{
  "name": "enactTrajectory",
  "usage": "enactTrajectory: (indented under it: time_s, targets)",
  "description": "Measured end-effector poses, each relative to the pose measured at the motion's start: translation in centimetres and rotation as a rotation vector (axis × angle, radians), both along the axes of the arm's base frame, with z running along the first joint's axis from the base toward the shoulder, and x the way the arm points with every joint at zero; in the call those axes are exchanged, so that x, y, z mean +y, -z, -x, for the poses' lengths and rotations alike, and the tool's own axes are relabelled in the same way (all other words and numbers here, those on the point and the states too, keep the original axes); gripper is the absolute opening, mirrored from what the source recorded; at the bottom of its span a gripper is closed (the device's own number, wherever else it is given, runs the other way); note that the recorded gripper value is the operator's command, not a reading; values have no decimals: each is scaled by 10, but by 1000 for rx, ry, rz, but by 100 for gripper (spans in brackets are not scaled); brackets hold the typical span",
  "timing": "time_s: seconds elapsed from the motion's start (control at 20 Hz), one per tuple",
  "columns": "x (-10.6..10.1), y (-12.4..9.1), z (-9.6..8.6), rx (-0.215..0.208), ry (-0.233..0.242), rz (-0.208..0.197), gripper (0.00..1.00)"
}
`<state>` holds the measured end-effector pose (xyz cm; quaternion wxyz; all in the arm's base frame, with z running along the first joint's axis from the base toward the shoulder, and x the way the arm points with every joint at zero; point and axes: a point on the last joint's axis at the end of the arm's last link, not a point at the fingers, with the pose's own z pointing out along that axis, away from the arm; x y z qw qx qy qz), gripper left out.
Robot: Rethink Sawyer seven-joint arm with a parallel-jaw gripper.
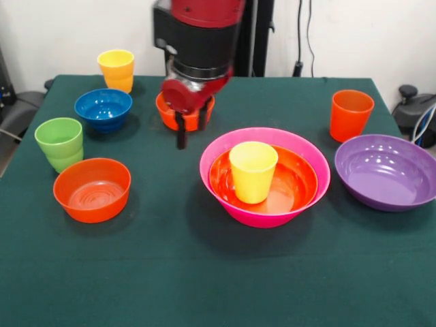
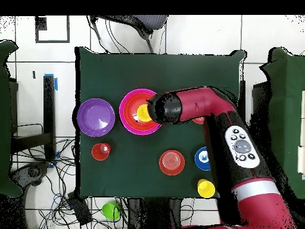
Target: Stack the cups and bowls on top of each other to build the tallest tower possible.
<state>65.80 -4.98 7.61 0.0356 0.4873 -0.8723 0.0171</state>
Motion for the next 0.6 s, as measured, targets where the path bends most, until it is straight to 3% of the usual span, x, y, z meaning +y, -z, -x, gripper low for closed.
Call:
enactTrajectory:
  time_s: [0.1, 0.4, 0.6]
  targets:
    - [-23, -2, 4, 0, 8, -11, 100]
    - [-58, -3, 11, 3, 4, -37, 100]
    - [-80, 3, 21, 9, -39, -27, 100]
